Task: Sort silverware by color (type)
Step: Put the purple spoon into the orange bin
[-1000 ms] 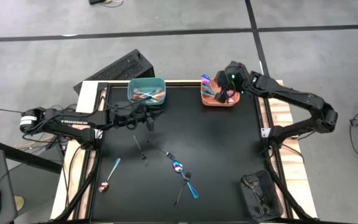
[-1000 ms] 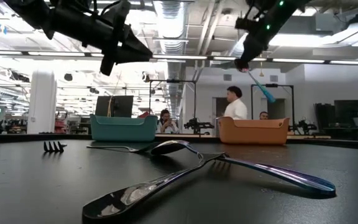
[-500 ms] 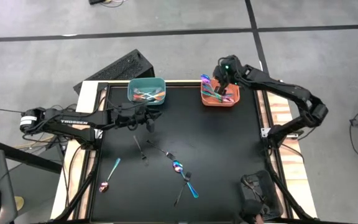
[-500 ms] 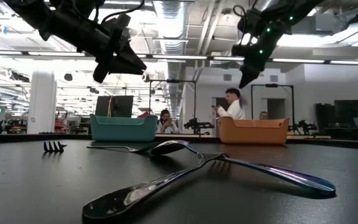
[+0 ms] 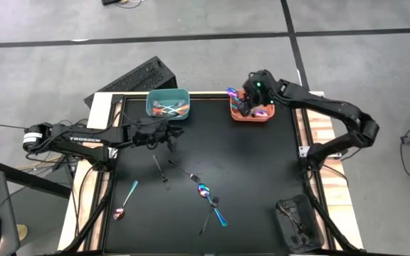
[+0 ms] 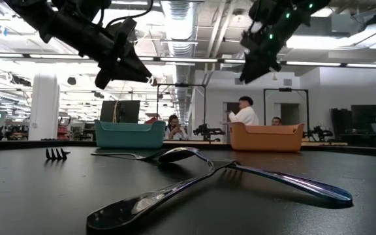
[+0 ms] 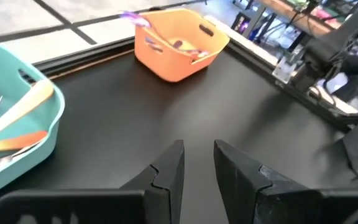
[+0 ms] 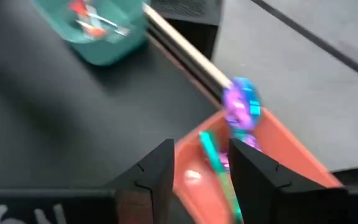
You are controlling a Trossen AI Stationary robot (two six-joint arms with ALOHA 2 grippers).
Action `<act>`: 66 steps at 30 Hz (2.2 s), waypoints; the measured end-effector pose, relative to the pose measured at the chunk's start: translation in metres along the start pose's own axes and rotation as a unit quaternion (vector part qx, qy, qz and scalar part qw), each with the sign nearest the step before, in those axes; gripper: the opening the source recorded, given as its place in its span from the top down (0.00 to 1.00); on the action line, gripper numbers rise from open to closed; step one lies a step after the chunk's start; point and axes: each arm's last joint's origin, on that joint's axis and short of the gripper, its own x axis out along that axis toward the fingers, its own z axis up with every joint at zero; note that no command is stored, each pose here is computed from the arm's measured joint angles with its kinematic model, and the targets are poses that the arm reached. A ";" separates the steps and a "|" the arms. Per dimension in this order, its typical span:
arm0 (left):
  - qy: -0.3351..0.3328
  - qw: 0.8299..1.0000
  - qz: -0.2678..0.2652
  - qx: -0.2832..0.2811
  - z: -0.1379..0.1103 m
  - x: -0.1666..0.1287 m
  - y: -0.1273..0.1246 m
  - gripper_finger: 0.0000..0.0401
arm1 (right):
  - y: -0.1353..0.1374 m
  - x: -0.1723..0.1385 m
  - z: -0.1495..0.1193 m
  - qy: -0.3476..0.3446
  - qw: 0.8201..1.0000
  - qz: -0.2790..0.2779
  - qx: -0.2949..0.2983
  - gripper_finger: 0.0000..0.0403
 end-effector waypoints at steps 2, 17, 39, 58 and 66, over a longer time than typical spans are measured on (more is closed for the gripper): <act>0.011 1.000 0.007 0.003 -0.002 0.000 0.001 0.81 | 0.012 -0.010 0.001 -0.014 1.000 0.019 0.008 0.59; -0.017 0.999 -0.002 -0.038 0.003 0.000 -0.001 0.81 | 0.079 -0.086 0.024 -0.206 0.936 0.285 0.016 0.60; 0.000 0.992 -0.109 -0.067 -0.034 -0.003 -0.054 0.89 | 0.119 -0.114 -0.004 -0.155 0.923 0.349 -0.049 0.64; 0.041 0.991 -0.127 0.030 -0.020 0.046 -0.122 0.89 | 0.148 -0.115 -0.016 -0.123 0.902 0.407 -0.073 0.68; 0.037 0.993 -0.109 0.025 -0.009 0.041 -0.114 0.89 | 0.149 -0.111 -0.024 -0.107 0.916 0.378 -0.078 0.70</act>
